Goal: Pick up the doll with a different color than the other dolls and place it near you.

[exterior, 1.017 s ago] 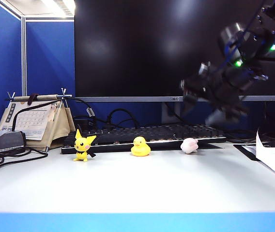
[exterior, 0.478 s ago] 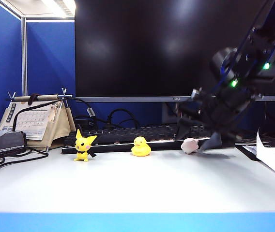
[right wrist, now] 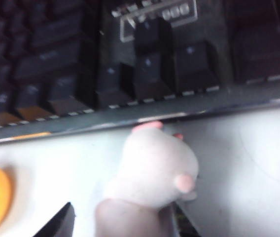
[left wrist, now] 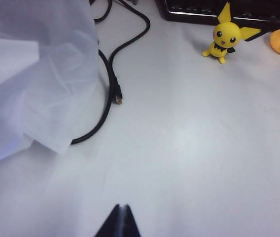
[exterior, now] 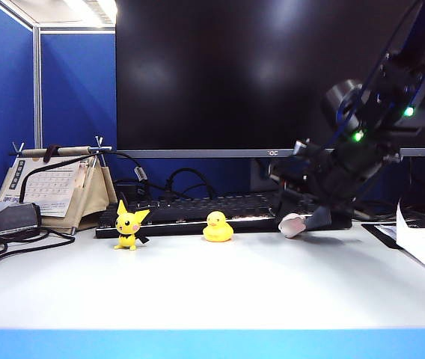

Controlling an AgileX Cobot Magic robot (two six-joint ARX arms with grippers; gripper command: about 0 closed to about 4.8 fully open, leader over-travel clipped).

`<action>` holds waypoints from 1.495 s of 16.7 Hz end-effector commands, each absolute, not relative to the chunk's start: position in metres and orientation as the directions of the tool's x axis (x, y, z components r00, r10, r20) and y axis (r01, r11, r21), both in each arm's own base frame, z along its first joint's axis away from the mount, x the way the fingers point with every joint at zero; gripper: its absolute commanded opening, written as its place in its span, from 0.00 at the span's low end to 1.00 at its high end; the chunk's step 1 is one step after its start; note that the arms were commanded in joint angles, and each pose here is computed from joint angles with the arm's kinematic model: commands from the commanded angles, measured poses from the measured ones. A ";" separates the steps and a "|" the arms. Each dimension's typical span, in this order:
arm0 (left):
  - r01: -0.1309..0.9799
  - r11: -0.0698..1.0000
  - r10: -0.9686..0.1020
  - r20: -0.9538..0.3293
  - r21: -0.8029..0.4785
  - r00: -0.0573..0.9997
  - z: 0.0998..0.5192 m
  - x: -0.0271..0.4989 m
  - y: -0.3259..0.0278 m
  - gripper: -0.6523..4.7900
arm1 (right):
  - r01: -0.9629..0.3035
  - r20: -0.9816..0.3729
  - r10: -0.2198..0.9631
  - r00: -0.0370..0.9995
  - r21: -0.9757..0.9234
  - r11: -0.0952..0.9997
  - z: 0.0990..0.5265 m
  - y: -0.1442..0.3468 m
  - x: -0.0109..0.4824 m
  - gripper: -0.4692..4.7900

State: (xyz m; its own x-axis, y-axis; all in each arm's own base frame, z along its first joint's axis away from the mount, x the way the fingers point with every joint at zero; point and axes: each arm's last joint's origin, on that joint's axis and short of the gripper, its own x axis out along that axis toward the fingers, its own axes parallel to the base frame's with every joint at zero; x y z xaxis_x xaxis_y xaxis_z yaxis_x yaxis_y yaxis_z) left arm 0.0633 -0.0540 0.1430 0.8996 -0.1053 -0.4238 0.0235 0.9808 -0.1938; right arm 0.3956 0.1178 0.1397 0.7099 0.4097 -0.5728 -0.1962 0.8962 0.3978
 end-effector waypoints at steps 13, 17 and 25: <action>0.023 0.982 -0.102 -0.424 -0.187 0.900 0.143 0.063 -0.054 0.11 | -0.278 -0.539 0.515 0.666 0.461 0.843 0.145 0.122 0.394 0.29; 0.023 0.982 -0.101 -0.424 -0.187 0.900 0.143 0.063 -0.054 0.11 | -0.335 -0.489 0.566 0.663 0.482 0.809 0.180 0.121 0.385 0.29; 0.023 0.982 -0.102 -0.424 -0.187 0.900 0.143 0.063 -0.054 0.11 | -0.494 -0.567 0.662 0.490 0.445 0.747 0.195 0.179 0.336 0.28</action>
